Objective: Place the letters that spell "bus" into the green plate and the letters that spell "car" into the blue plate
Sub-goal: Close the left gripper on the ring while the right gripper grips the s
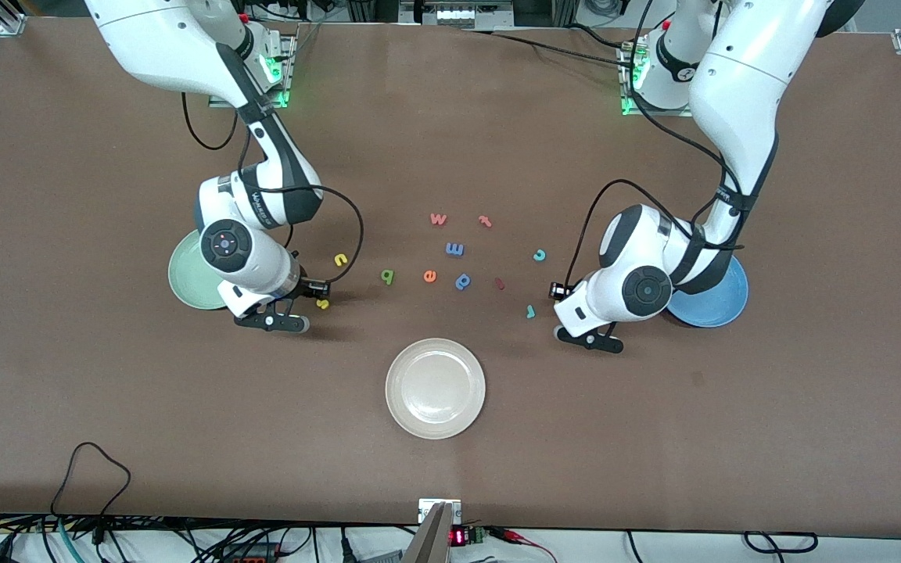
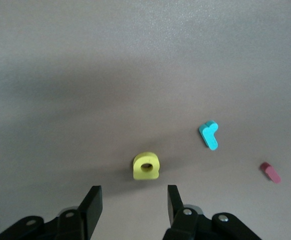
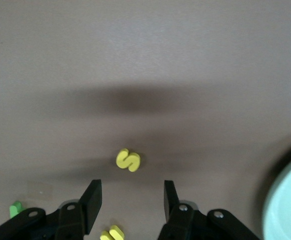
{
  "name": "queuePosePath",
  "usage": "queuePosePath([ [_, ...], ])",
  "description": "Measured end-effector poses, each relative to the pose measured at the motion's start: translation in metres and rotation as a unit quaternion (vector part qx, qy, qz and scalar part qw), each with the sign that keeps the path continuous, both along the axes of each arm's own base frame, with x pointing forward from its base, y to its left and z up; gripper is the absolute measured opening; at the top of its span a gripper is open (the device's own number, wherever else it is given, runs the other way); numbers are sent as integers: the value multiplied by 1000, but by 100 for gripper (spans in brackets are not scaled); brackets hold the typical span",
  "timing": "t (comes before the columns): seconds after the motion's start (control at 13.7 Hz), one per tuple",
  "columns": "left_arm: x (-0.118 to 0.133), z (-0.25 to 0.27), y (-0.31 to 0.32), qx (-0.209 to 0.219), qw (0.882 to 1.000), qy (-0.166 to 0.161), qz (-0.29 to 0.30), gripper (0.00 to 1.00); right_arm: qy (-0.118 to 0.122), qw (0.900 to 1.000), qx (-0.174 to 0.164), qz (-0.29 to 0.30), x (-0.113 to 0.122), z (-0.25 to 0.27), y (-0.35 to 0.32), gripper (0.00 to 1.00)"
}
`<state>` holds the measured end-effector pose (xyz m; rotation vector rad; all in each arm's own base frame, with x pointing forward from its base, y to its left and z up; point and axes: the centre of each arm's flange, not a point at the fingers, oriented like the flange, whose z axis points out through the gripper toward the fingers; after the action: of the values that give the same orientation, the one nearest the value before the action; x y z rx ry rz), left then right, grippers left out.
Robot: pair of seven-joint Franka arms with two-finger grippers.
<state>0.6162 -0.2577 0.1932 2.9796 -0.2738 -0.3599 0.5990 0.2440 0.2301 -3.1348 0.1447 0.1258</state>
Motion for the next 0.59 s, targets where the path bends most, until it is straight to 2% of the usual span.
queuePosePath([
  [0.59,-4,-23,-13,-2,1000,-10,0,57,-19,999,-17,25,2,-28,3,59],
])
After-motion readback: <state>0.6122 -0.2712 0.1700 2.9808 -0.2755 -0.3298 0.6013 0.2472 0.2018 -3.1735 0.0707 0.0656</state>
